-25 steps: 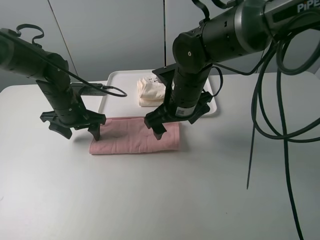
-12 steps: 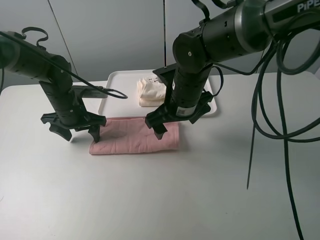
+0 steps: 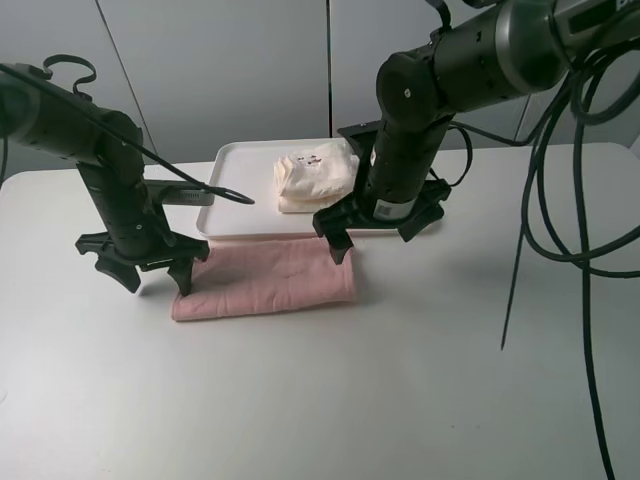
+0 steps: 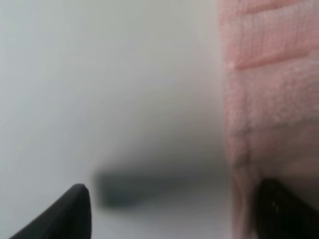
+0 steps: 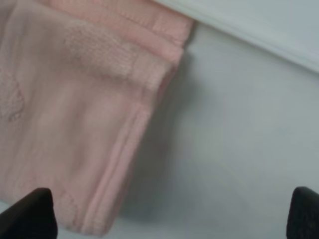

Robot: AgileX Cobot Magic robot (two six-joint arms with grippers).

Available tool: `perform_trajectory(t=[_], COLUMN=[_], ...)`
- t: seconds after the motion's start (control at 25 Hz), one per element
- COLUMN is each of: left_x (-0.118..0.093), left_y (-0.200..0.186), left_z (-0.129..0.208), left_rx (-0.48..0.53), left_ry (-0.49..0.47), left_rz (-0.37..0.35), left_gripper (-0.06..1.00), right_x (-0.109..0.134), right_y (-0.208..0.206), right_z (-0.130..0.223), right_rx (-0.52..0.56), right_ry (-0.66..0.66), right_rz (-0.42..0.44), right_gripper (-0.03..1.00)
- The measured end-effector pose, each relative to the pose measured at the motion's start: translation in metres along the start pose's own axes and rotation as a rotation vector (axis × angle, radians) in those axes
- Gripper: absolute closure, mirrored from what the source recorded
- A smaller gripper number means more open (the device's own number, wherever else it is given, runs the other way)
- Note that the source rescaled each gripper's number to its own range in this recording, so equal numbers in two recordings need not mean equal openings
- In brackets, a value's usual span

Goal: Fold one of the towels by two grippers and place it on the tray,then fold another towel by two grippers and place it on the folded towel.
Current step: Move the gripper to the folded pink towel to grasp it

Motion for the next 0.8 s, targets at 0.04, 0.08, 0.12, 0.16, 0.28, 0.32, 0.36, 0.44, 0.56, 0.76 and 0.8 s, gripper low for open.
perform_trajectory(t=[0.04,0.08,0.12,0.16,0.28,0.32,0.36,0.44,0.56,0.76,0.8], left_x=[0.001,0.002,0.003,0.004,0.005,0.005,0.006,0.006,0.006,0.006,0.006], left_y=[0.001,0.000,0.001,0.001,0.002,0.002,0.002,0.002,0.002,0.002,0.002], left_z=[0.002,0.005,0.007,0.009,0.012,0.011,0.012,0.012,0.012,0.012,0.012], left_rx=[0.002,0.000,0.000,-0.003,-0.011,-0.013,-0.013,-0.013,-0.012,-0.013,-0.013], left_ry=[-0.001,-0.001,-0.001,0.000,0.003,0.005,0.007,0.007,0.009,0.010,0.010], left_rz=[0.001,0.002,0.002,0.005,0.004,0.003,0.001,-0.001,-0.003,-0.004,-0.004], left_gripper=[0.12,0.15,0.16,0.16,0.13,0.11,0.08,0.06,0.05,0.05,0.05], right_x=[-0.001,-0.002,-0.002,-0.002,-0.001,-0.001,-0.001,0.000,0.004,0.008,0.008], right_y=[0.000,0.000,0.000,0.000,0.000,0.000,0.000,0.001,0.008,0.028,0.028], right_z=[0.000,0.000,0.000,0.000,0.000,0.000,0.000,0.000,-0.001,-0.007,-0.010], right_rx=[0.000,0.001,0.001,0.001,-0.001,-0.001,-0.001,0.001,0.016,0.050,0.046], right_ry=[0.005,0.006,0.002,0.000,-0.001,-0.002,-0.005,-0.011,-0.003,0.023,0.028], right_rz=[-0.008,-0.014,-0.017,-0.022,-0.029,-0.031,-0.032,-0.044,-0.078,-0.110,-0.115], right_gripper=[-0.03,-0.03,-0.03,-0.03,-0.03,-0.03,-0.03,-0.03,-0.03,-0.03,-0.03])
Point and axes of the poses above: a point on each arm's last joint axis where the gripper is mounted, y pointing out along that axis toward the gripper, x along the wrist's bending axis when the last joint is at zero, z = x × y, the point moved 1 cm from there along y, pointing out along that axis toward the gripper, and after that the axes turned 11 degrees about -y, right-handed, at the moved point
